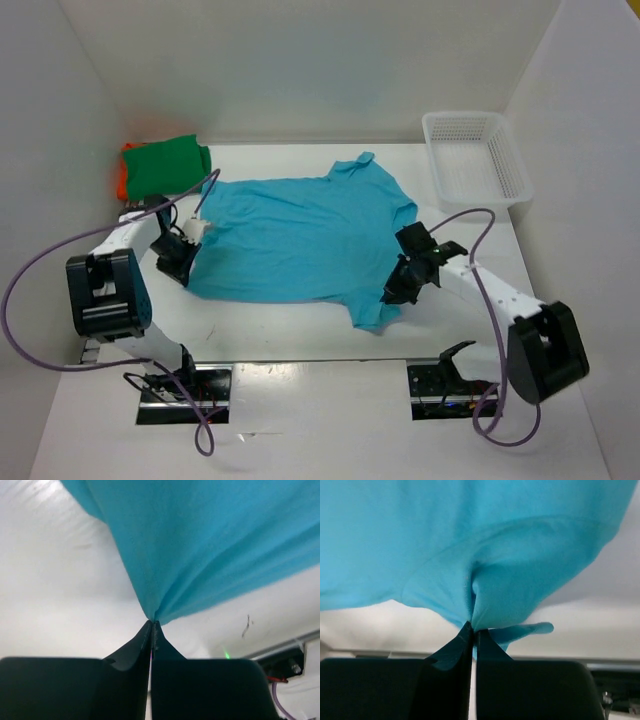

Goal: Fold and stack the t-shirts
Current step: Flatten out the tshirt

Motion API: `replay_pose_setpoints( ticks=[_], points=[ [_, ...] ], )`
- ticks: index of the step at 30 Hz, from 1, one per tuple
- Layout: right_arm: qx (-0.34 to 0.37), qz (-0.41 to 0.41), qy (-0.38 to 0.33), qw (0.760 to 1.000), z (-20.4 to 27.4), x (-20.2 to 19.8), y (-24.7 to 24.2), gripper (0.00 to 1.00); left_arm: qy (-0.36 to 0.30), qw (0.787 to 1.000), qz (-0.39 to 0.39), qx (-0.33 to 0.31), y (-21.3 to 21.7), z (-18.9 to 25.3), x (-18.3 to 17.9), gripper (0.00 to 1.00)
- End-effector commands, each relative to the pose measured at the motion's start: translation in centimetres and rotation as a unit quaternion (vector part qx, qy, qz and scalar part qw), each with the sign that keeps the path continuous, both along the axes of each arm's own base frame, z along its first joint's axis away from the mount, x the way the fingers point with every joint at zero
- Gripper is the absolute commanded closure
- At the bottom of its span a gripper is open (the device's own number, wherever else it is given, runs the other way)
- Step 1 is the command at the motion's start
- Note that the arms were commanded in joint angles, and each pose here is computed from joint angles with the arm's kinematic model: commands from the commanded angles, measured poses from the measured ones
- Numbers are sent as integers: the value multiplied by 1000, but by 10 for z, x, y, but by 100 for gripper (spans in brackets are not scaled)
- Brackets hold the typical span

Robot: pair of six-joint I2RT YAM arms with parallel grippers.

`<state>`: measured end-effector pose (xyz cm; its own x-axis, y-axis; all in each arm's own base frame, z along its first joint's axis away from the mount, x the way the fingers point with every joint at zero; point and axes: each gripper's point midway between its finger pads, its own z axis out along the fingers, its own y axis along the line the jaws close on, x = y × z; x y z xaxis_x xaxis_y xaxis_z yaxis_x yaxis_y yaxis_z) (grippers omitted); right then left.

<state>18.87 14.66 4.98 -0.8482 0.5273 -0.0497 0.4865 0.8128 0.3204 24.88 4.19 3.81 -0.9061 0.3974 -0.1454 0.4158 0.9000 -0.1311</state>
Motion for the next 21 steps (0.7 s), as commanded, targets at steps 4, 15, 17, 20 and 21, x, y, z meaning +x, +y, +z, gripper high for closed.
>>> replay_pose_setpoints(
  ticks=[4, 15, 17, 20, 21],
  points=[
    [-36, 20, -73, 997, 60, 43, -23, 100, -54, 998, -37, -15, -4, 59, 17, 100],
    [-115, -59, -425, 896, 351, 293, -97, 100, -442, 897, -8, 13, 14, 345, 223, 100],
    [-123, -53, -431, 893, 359, 278, -94, 100, -430, 903, -17, 13, 7, 337, 222, 100],
    [-138, -26, -386, 912, 324, 253, -80, 100, -376, 926, -30, -24, -6, 306, 206, 100],
    [-139, -26, -379, 915, 317, 246, -79, 100, -368, 929, -36, -27, -8, 297, 206, 100]
  ],
)
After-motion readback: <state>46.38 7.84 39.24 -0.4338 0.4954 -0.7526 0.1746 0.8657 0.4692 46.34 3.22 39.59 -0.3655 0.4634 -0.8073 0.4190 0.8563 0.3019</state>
